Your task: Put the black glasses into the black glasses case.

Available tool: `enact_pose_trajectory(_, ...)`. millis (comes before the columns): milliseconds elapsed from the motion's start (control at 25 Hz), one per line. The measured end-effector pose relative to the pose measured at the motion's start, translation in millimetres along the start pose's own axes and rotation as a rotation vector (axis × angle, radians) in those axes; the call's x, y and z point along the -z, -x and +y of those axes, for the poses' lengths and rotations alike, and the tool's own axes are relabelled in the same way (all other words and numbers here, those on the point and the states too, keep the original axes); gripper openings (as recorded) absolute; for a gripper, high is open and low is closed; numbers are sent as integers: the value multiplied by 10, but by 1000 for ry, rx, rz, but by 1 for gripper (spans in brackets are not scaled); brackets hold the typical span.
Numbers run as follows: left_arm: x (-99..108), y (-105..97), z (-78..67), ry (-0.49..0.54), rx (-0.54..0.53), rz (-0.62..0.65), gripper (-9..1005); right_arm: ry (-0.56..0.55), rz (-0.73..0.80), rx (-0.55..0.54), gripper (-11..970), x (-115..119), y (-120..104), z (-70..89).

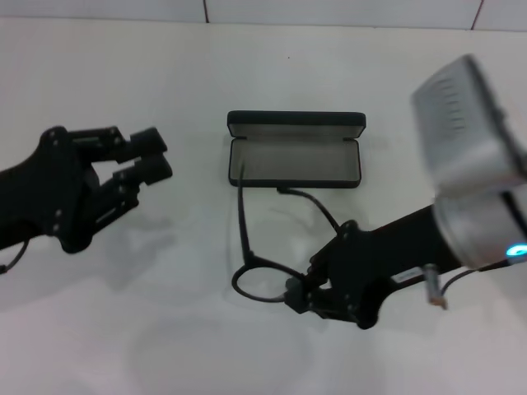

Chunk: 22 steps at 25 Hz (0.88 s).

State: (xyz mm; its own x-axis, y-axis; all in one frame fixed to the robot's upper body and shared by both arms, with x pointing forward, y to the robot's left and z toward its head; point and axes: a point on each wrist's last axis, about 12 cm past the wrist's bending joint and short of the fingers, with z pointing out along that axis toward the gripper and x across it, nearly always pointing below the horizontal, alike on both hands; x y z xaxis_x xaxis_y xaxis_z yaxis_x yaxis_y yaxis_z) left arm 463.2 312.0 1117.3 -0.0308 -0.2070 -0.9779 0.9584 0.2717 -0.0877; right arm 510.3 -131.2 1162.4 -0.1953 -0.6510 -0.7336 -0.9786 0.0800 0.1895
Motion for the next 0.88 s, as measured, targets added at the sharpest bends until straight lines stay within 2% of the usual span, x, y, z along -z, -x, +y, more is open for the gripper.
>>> enact_pose_trajectory(320,-28,95,49,35,-29,-109,221,58,-223,216,114,365,-223,127)
enact_pose_trajectory(480,-155,109,69,19,-22,-162,219,60,-355,323,114,454,-397,114)
enact_pose_trajectory(600,-244,117,104,-3,-14,-179,217,53,-429,365,113,495,-444,106)
enact_pose_trajectory(640,-273,110,116,-8,-7,-187,217,38,-510,407,113,541,-480,86)
enact_pose_trajectory(880,-506,82,217,-53,29,-228,203,39,-590,396,113,563,-467,-27)
